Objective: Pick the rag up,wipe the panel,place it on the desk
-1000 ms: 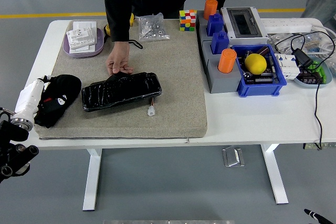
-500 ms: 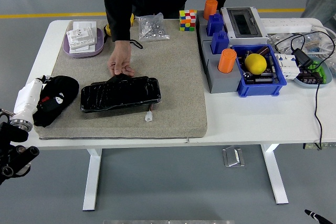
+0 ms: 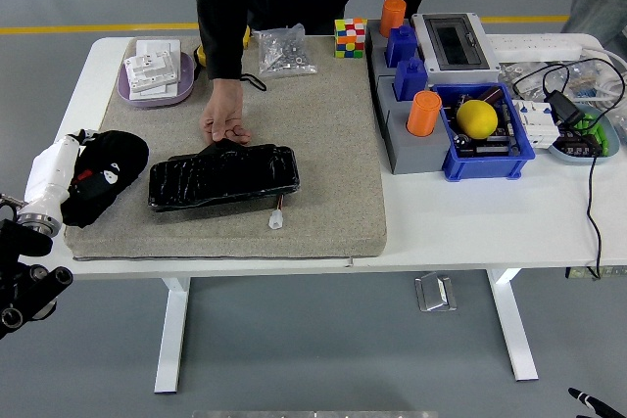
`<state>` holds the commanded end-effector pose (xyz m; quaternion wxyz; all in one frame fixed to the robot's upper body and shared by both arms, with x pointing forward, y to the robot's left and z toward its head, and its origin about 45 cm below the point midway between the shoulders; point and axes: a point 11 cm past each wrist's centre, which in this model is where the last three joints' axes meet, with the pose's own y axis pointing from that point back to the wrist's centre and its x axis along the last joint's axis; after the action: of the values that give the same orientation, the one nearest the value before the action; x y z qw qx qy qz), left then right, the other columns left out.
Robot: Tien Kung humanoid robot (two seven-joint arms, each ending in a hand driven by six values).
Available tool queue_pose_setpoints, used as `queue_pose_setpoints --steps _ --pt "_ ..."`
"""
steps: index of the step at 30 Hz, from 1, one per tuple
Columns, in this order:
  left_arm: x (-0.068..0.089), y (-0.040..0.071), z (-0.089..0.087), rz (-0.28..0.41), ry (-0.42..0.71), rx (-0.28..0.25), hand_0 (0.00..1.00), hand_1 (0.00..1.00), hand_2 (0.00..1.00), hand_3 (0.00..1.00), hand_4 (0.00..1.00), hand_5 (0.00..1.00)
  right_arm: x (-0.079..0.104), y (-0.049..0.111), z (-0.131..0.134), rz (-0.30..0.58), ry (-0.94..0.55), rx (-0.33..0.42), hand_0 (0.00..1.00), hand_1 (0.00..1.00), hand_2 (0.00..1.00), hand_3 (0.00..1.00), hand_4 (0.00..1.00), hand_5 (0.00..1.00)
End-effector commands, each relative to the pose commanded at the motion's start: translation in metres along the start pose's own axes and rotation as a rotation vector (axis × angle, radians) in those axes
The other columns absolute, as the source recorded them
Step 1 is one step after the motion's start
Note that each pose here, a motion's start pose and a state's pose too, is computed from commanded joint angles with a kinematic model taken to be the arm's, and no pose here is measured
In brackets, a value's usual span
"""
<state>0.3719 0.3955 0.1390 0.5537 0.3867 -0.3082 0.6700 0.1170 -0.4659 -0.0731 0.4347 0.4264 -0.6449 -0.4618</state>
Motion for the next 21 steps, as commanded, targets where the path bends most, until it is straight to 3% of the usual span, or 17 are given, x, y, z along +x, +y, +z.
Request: queue_pose_setpoints --steps 9,21 --pt "0.009 0.000 0.025 0.010 -0.012 -0.035 0.196 0.057 0.628 0.650 0.455 0.017 0.004 0.001 0.000 0.006 -0.003 0.003 0.781 0.640 0.715 0.632 0.998 0.553" --pt "-0.012 0.008 0.034 -0.023 -0.002 -0.033 0.192 0.055 0.628 0.658 0.433 0.002 0.009 0.001 -0.001 0.012 -0.014 0.005 0.781 0.640 0.715 0.634 0.998 0.554"
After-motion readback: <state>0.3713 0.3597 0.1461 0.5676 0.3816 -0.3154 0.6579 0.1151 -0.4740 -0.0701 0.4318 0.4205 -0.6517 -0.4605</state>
